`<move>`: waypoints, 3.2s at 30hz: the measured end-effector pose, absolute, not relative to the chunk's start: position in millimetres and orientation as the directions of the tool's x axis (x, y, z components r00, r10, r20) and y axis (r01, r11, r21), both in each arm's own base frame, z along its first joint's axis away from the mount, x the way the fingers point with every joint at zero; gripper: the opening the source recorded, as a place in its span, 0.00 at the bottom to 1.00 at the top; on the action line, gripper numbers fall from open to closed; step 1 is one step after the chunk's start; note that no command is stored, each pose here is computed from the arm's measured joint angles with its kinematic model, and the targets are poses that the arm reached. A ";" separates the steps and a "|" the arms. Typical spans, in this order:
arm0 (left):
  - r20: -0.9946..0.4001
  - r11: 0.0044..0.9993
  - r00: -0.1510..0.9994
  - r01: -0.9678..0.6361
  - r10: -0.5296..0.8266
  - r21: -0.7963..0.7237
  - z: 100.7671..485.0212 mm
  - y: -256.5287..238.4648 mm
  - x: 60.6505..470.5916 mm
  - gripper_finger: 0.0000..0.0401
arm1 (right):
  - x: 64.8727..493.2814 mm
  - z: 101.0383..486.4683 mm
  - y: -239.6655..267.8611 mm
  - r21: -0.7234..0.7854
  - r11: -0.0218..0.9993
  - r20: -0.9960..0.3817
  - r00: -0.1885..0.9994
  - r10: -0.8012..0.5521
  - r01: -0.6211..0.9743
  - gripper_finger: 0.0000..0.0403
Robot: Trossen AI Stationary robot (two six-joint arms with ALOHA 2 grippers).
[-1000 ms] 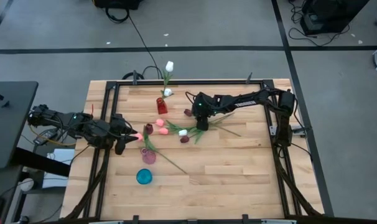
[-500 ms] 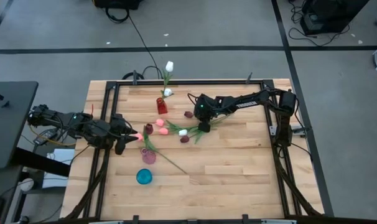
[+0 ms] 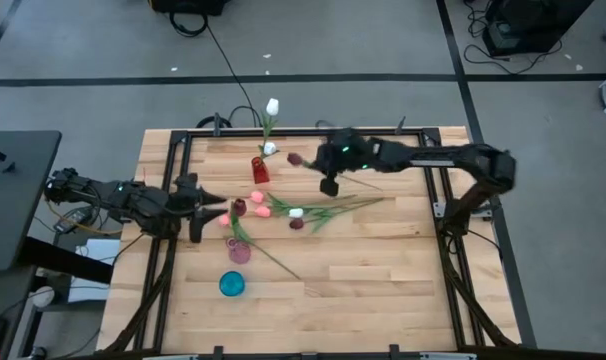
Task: Sort flowers into vase by color
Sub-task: Put the top dark red tulip into the pink vase
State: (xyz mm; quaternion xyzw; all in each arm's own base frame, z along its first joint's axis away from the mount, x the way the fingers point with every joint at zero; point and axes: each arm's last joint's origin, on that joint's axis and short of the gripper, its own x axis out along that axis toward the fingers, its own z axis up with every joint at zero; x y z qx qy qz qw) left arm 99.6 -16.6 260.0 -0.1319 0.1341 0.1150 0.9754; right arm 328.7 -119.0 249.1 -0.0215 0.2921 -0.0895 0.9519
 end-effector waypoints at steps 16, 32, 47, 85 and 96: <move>-0.121 0.938 0.939 -0.334 0.323 -0.090 306.3 -15.3 127.2 0.40 | 341.1 321.6 -82.6 -0.068 0.966 0.051 0.966 0.253 -0.250 0.08; -0.160 0.959 0.946 -0.285 0.282 0.010 386.7 19.7 180.5 0.40 | 373.4 362.4 -106.2 -0.069 0.905 0.192 0.884 0.426 -0.421 0.08; -0.155 0.974 0.970 -0.162 0.187 0.156 373.2 39.2 238.5 0.40 | 372.8 385.9 -126.1 -0.097 0.908 0.394 0.821 0.412 -0.409 0.08; 0.020 0.988 0.993 -0.120 0.118 0.101 381.5 43.4 256.5 0.03 | 362.8 389.6 -127.5 -0.082 0.825 0.300 0.775 0.556 -0.559 0.40; 0.203 0.995 0.977 -0.078 0.064 0.059 432.2 23.5 150.0 0.03 | 296.2 409.7 -139.6 -0.015 0.772 0.236 0.748 0.620 -0.635 0.60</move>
